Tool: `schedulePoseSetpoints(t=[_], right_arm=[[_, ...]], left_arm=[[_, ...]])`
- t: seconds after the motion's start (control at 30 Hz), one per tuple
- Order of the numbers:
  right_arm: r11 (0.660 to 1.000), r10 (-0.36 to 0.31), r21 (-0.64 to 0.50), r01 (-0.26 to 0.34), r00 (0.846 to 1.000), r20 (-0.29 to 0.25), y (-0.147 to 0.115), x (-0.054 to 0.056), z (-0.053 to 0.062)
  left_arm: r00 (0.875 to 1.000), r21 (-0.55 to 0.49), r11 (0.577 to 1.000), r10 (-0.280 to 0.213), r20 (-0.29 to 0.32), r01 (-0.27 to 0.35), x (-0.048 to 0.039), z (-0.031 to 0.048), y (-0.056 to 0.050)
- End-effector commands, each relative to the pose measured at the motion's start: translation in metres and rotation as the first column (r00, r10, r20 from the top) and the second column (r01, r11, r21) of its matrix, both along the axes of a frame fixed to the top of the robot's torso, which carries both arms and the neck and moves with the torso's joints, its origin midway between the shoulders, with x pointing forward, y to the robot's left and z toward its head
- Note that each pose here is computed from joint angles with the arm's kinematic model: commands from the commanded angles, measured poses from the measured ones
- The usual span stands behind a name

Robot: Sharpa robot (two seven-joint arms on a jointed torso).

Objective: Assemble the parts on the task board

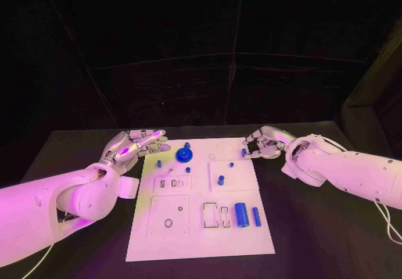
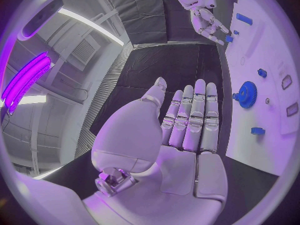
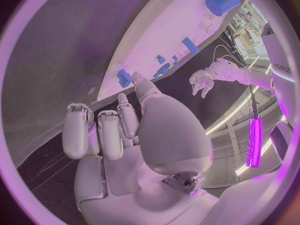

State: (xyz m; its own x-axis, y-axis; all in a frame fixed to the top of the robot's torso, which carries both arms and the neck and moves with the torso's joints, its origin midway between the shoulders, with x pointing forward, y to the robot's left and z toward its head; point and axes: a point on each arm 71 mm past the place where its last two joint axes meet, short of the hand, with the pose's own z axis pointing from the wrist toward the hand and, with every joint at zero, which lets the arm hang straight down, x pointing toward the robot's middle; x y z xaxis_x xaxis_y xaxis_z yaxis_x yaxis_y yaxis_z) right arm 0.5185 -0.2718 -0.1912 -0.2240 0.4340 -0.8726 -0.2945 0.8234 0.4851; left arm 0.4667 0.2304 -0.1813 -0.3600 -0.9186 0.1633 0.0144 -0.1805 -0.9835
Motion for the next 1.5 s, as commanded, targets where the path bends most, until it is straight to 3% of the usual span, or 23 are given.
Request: schedulePoseSetpoints(t=[0.03, 1.5], right_arm=[[1.0, 0.009, -0.013, -0.009, 1.0, -0.01, 0.0036, 0.0007, -0.0013], [0.999, 0.003, -0.044, -0.005, 0.999, -0.033, 0.0094, 0.0065, -0.009]], left_arm=[[1.0, -0.009, 1.0, -0.011, 0.012, 0.011, 0.0, 0.0015, -0.0012], [1.0, -0.007, 1.0, -0.01, 0.009, 0.011, 0.0004, 0.0009, -0.001]])
